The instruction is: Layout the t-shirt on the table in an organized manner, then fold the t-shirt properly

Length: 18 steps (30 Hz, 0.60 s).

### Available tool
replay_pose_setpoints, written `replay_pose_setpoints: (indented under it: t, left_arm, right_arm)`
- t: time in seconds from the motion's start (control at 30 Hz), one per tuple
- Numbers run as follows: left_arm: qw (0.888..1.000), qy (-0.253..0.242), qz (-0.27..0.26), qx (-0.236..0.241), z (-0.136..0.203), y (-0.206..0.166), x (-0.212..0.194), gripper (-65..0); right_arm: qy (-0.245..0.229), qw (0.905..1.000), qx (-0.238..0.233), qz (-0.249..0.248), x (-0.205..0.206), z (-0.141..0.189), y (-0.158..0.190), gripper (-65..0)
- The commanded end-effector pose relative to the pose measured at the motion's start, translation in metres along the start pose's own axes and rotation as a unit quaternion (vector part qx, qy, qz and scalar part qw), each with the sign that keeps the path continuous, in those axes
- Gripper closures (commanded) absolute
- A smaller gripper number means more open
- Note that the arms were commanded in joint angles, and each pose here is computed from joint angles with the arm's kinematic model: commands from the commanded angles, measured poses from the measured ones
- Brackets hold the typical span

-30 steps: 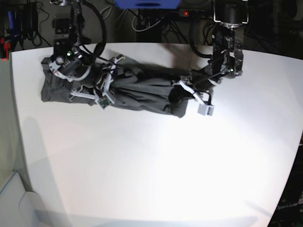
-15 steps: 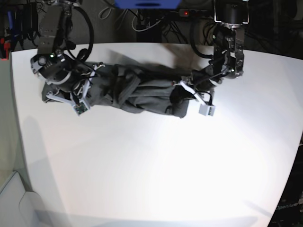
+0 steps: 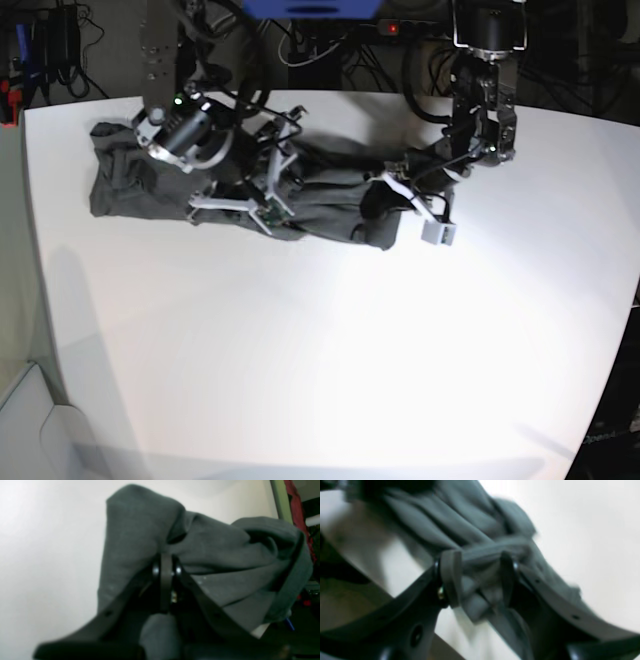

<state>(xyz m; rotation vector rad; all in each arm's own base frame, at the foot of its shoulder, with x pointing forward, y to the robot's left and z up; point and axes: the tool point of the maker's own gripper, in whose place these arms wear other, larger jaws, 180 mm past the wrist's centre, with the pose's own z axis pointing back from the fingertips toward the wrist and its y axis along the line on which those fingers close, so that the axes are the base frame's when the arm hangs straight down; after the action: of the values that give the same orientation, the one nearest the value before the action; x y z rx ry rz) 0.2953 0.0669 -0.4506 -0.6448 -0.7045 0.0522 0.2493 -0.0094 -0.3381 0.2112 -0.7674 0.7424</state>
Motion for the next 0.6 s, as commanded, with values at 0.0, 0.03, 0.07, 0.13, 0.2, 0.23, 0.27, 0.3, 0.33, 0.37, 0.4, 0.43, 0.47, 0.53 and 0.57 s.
replay_pose_setpoints:
  t: [0.0,0.03,0.07,0.13,0.2,0.23,0.27,0.3,0.33,0.37,0.4,0.43,0.47,0.53,0.57]
  left_arm:
    - [0.991,0.091,-0.013,0.099,0.012,0.045,-0.04,-0.2]
    - [0.991,0.091,-0.013,0.099,0.013,0.045,-0.04,-0.2]
    - [0.991,0.091,-0.013,0.099,0.013,0.045,-0.041,-0.2]
    - [0.991,0.091,-0.013,0.099,0.013,0.045,-0.041,-0.2]
    - [0.991,0.09,-0.014,0.099,0.013,0.045,-0.04,-0.2]
    - [0.991,0.09,-0.014,0.099,0.013,0.045,-0.04,-0.2]
    - [0.991,0.089,-0.014,0.098,0.012,0.045,-0.039,-0.2]
    - [0.991,0.09,-0.013,0.099,0.012,0.045,-0.039,-0.2]
    - [0.991,0.089,-0.014,0.098,0.012,0.045,-0.039,-0.2]
    - [0.991,0.089,-0.013,0.098,0.012,0.044,-0.039,-0.2]
    - [0.991,0.089,-0.013,0.098,0.012,0.044,-0.039,-0.2]
    - [0.991,0.089,-0.013,0.097,0.012,0.044,-0.039,-0.2]
    - [0.991,0.089,-0.013,0.097,0.012,0.044,-0.039,-0.2]
    - [0.991,0.089,-0.013,0.097,0.012,0.044,-0.039,-0.2]
    - [0.991,0.089,-0.013,0.097,0.012,0.044,-0.039,-0.2]
  right_arm:
    - [-0.034,0.9994,0.005,0.006,0.021,0.002,0.004,-27.0]
    - [-0.036,0.9992,0.012,0.011,0.023,0.0,0.009,-27.0]
    - [-0.039,0.999,0.015,0.012,0.025,0.0,0.01,-27.0]
    - [-0.041,0.9989,0.013,0.016,0.028,-0.002,0.008,-27.0]
    - [-0.043,0.9988,0.012,0.018,0.031,-0.004,0.004,-27.0]
    - [-0.042,0.9988,0.012,0.019,0.032,-0.006,0.003,-27.0]
    - [-0.041,0.9989,0.013,0.02,0.032,-0.009,0.002,-27.0]
    - [-0.036,0.999,0.016,0.019,0.03,-0.013,0.002,-27.0]
    - [-0.032,0.9991,0.018,0.019,0.029,-0.016,0.001,-27.0]
    - [-0.03,0.9992,0.02,0.018,0.028,-0.019,0.0,-27.0]
    - [-0.026,0.9992,0.023,0.018,0.027,-0.022,0.0,-27.0]
    - [-0.024,0.9993,0.025,0.016,0.026,-0.024,0.001,-27.0]
    - [-0.023,0.9993,0.027,0.015,0.026,-0.026,0.001,-27.0]
    - [-0.02,0.9993,0.03,0.013,0.025,-0.029,0.002,-27.0]
    - [-0.017,0.9993,0.032,0.013,0.023,-0.031,0.002,-27.0]
